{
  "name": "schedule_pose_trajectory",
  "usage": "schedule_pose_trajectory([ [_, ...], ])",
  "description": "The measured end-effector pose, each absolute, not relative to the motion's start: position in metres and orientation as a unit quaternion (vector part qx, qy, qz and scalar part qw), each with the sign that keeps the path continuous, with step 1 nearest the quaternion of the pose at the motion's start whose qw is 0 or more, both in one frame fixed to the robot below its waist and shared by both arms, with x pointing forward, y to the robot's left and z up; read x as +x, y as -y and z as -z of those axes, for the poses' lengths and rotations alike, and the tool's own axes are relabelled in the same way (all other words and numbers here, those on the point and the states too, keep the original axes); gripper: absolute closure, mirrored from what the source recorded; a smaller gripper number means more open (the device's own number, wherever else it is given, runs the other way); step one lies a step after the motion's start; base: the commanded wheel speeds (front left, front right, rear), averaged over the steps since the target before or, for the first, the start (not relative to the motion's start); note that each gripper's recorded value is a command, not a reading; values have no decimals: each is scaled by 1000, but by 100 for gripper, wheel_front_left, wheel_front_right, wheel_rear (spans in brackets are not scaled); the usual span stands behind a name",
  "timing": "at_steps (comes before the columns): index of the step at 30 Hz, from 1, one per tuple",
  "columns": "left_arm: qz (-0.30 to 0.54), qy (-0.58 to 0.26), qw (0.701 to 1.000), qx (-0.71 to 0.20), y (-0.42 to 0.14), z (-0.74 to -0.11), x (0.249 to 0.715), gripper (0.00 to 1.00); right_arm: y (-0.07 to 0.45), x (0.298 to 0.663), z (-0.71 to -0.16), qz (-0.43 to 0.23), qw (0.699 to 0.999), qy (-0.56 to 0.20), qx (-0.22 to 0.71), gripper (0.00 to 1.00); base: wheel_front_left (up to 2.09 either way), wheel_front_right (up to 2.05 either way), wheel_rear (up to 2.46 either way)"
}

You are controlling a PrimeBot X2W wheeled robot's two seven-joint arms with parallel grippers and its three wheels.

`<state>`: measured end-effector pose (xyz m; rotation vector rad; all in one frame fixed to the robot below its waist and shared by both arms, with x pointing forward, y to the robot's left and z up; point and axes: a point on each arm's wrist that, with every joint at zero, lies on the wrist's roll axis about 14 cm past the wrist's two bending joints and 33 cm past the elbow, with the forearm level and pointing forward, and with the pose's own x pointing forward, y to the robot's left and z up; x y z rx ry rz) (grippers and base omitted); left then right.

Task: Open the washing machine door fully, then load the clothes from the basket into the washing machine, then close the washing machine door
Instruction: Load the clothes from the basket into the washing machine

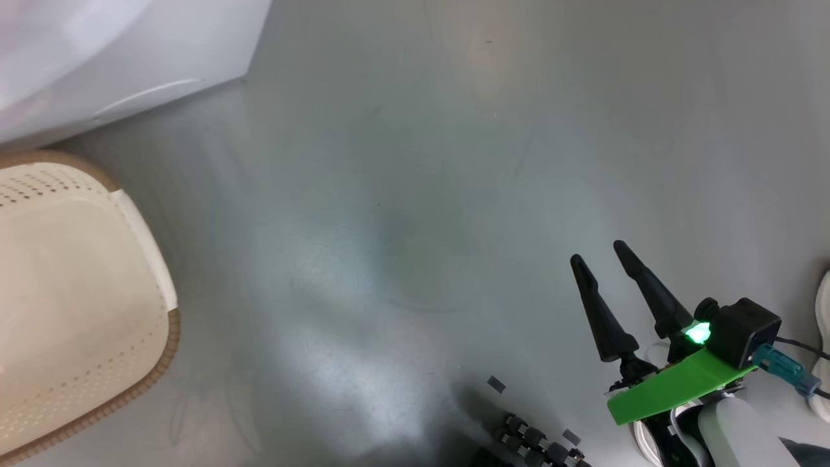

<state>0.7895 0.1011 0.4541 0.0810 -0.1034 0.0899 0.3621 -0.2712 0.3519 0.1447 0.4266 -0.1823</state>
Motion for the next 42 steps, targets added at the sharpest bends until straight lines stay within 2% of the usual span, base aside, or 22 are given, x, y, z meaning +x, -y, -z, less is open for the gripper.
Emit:
schedule_pose_trajectory([
  [8, -33, -30, 997, 70, -95, -413, 785, 100, 271, 358, -353, 95, 970, -212, 75, 0, 0, 0, 0],
  [9, -33, -41, 996, 74, -96, -409, 784, 96, 271, 357, -354, 95, 970, -211, 75, 0, 0, 0, 0],
  [10, -33, -57, 995, 77, -97, -405, 782, 73, 271, 357, -355, 95, 970, -211, 76, 0, 0, 0, 0],
  [11, -35, -79, 993, 79, -99, -398, 781, 55, 271, 357, -355, 94, 970, -210, 76, 0, 0, 0, 0],
  [12, -37, -99, 991, 82, -101, -392, 778, 22, 270, 358, -355, 94, 970, -209, 76, 0, 0, 0, 0],
  [13, -39, -107, 990, 83, -103, -389, 777, 0, 270, 358, -355, 93, 971, -209, 77, 0, 0, 0, 0],
  [22, -68, -136, 985, 76, -122, -387, 770, 0, 266, 365, -355, 83, 972, -203, 82, 0, 0, 0, 0],
  [42, -97, -114, 988, 38, -126, -409, 728, 0, 261, 384, -374, 54, 982, -164, 80, 0, 0, 0, 0],
])
